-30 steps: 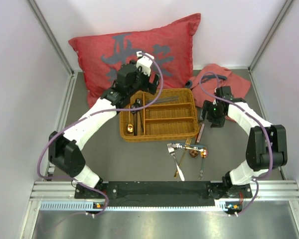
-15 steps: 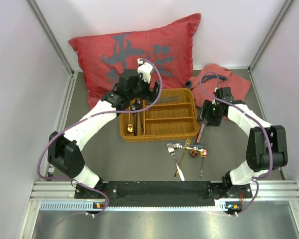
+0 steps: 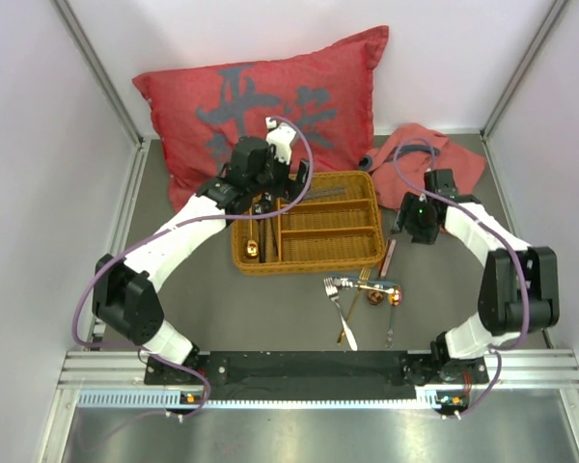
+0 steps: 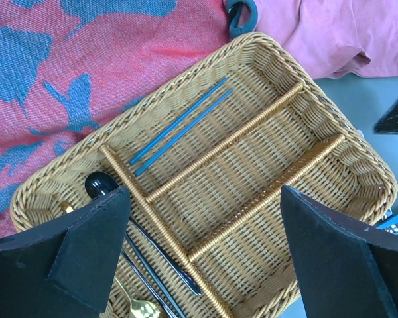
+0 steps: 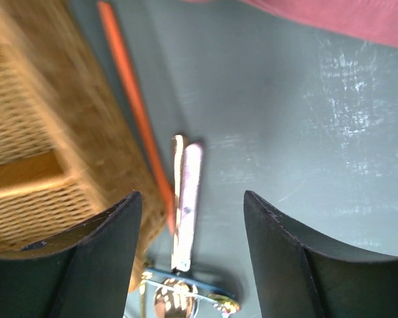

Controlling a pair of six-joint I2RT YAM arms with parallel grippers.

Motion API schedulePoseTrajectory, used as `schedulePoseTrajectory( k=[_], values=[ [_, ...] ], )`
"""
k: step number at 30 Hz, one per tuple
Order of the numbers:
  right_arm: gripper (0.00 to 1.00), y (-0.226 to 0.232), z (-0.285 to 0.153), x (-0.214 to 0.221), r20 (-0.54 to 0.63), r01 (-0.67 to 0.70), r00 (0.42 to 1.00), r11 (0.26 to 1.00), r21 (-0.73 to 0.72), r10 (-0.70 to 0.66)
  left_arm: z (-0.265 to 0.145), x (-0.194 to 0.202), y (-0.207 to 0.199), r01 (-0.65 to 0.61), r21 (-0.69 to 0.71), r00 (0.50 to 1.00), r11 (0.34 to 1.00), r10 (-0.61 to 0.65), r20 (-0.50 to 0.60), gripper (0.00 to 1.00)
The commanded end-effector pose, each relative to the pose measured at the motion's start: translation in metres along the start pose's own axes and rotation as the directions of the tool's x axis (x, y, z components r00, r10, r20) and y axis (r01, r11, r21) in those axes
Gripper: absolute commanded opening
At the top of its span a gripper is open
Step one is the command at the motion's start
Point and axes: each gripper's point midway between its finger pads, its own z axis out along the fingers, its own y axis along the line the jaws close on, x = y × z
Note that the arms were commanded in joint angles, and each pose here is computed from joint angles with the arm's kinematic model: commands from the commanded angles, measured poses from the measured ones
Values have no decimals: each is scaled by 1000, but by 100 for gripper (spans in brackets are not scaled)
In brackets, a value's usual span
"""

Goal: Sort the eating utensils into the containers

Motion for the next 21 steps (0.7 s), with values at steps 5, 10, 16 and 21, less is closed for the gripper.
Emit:
schedulePoseTrajectory(
  k=[5, 10, 16, 21],
  values=[
    [56, -8, 36, 25, -110, -22, 994, 1000, -4, 21, -10, -3, -3, 18, 18, 1000, 1000, -18, 19, 98],
    [46, -7, 43, 31, -135, -21, 991, 1000, -18, 18, -10, 4, -5, 27, 29, 1000, 999, -28, 1, 98],
    [36, -16, 57, 47, -192, 47, 981, 996, 73, -32, -8, 15, -9, 49, 47, 999, 998, -48, -23, 98],
    [34, -22, 62, 53, -215, 120, 973, 980, 159, -84, -8, 21, -9, 54, 48, 998, 997, -53, -39, 98]
  ],
)
